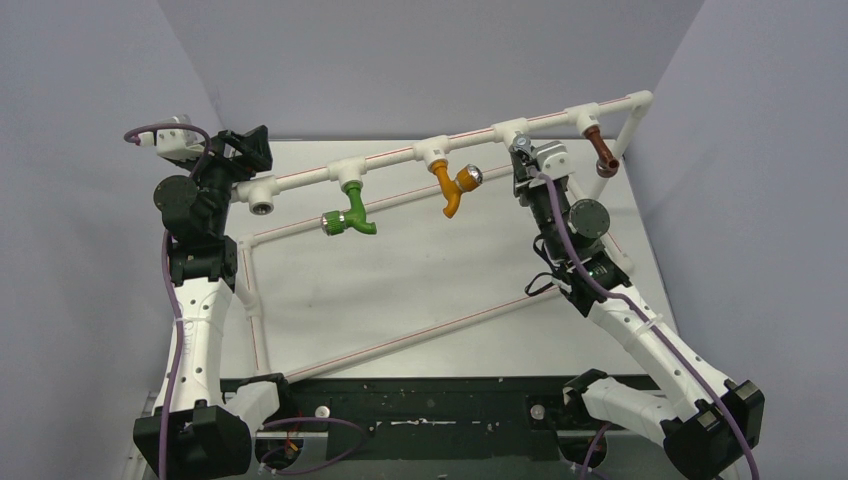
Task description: Install the water faucets
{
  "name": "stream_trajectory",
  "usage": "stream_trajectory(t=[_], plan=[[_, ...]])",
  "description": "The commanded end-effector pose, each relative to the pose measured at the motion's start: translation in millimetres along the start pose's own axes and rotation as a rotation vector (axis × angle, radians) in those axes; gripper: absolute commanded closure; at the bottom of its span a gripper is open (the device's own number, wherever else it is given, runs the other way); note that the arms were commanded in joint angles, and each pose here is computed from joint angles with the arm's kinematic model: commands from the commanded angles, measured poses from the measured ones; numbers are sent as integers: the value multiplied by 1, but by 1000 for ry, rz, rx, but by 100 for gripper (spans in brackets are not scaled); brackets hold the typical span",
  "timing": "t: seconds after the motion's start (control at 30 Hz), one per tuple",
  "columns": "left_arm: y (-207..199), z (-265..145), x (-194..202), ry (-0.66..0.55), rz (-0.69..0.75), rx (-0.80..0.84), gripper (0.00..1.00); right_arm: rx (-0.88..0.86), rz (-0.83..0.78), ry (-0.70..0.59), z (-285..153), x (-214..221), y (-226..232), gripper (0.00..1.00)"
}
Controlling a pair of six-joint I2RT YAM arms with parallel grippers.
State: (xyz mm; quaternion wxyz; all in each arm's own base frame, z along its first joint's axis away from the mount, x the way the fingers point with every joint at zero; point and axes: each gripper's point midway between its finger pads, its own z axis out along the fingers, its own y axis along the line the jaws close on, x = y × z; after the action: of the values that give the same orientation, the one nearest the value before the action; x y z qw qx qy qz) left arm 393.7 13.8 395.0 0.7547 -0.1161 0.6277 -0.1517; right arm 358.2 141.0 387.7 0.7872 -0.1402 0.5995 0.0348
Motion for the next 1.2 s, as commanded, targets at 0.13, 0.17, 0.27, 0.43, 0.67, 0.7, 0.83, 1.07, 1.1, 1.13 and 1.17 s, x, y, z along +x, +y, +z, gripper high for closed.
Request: stream_trajectory(t=[0.13, 0.17, 0.27, 0.43, 0.67, 0.7, 0.83, 1.07, 1.1, 1.13, 1.17], plan=[[57, -28, 137, 430, -87, -175, 10, 245, 748, -88, -4, -33, -24, 100], [56, -27, 137, 430, -87, -175, 10, 259, 804, -79, -4, -30, -24, 100], [56, -28, 137, 430, -88, -173, 10, 291, 971, -78, -8, -21, -23, 100], [56, -28, 137, 432, -90, -173, 10, 327, 1274, -94, -16, -9, -20, 100], [55, -28, 136, 428, -89, -171, 10, 308, 1603, -62, -22, -10, -8, 100], [55, -28, 136, 428, -89, -171, 10, 302, 1640, -53, -22, -12, -6, 100], [55, -28, 136, 427, -89, -172, 10, 300, 1780, -7, -20, -18, 1, 100], [55, -28, 135, 426, -88, -173, 10, 231, 1887, 64, -15, -29, 20, 100], [55, -28, 135, 425, -88, -173, 10, 229, 1879, 71, -16, -29, 22, 98], [56, -28, 135, 425, -88, -173, 10, 232, 1871, 76, -17, -27, 23, 94], [56, -28, 135, 425, -88, -175, 10, 233, 1866, 76, -18, -26, 23, 88]])
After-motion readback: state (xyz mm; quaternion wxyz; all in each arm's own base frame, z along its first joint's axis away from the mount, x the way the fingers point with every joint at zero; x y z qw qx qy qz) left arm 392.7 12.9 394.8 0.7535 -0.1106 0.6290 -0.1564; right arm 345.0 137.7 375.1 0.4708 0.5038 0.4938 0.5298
